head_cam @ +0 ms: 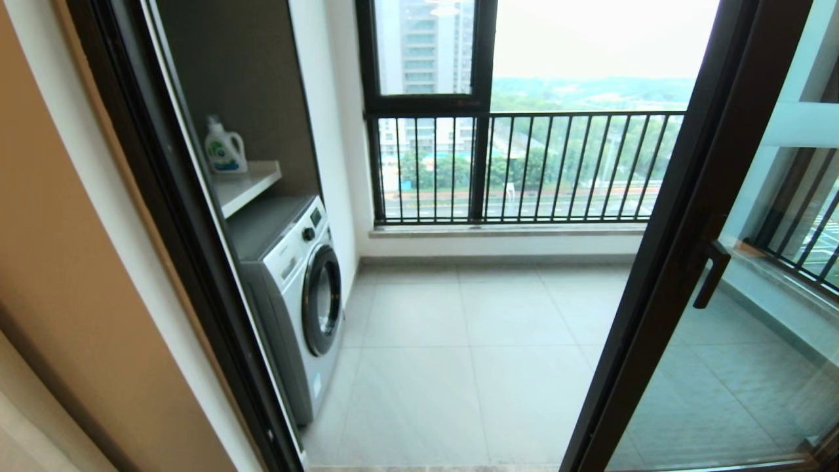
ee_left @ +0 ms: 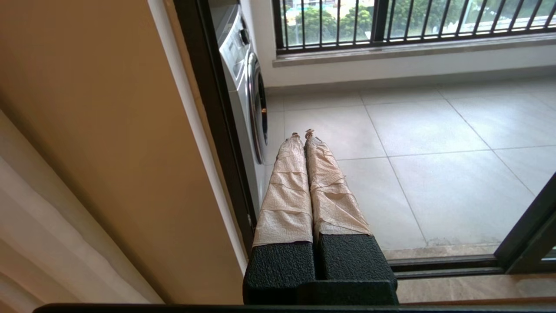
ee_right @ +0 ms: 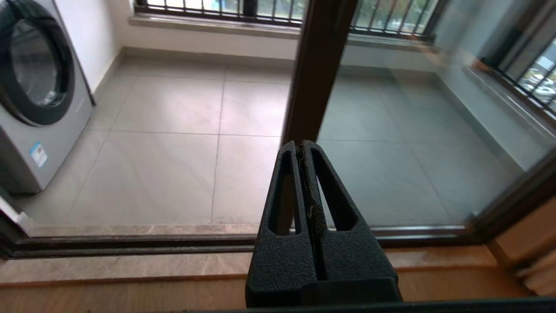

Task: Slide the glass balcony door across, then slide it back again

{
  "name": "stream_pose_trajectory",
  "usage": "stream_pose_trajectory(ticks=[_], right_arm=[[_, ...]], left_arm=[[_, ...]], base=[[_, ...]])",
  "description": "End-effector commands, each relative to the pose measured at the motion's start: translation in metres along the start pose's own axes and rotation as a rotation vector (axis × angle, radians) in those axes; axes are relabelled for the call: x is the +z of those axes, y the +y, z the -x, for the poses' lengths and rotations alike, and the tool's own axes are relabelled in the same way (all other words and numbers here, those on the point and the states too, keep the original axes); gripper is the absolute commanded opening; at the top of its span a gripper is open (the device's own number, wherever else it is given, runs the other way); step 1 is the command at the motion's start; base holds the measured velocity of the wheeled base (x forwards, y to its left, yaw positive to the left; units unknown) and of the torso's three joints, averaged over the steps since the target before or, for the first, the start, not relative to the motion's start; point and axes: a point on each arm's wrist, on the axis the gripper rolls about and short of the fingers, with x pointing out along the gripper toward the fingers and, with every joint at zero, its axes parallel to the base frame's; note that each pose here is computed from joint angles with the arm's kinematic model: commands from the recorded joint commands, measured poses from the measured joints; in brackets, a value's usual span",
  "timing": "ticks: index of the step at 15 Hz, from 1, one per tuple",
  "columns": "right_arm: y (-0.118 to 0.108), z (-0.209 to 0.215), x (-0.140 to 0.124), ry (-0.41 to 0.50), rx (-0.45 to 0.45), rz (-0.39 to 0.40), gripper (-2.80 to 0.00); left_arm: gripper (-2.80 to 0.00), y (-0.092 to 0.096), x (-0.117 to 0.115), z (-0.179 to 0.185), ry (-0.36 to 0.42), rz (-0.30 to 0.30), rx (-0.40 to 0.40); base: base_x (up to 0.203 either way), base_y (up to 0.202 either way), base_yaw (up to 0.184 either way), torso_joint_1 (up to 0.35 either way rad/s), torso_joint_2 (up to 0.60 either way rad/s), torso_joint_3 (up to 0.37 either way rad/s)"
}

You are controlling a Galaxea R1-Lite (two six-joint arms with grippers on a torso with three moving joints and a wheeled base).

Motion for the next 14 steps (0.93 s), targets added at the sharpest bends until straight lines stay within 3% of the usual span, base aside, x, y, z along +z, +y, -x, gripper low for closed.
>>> stream_pose_trajectory(ticks=[1, 3, 14], right_arm=[[0.0054, -0.0164, -0.0218, -0.047, 0.052, -0.019, -2.8], [0.0048, -0.0148, -0.0133, -0.112, 0.081, -0.037, -2.8], [0.0048, -0.0147, -0.0133, -0.108, 0.079, -0.04, -2.8]], left_arm=[[-2.8, 0.0, 0.0, -0.0001, 0.002, -0.001, 0.0], [-2.8, 0.0, 0.0, -0.0001, 0.002, -0.001, 0.0], [-2.8, 0.0, 0.0, -0.0001, 0.002, -0.001, 0.0]], base=[[0.0, 0.0, 0.0, 0.0, 0.0, 0.0], [0.0, 0.0, 0.0, 0.0, 0.0, 0.0], [0.0, 0.0, 0.0, 0.0, 0.0, 0.0]])
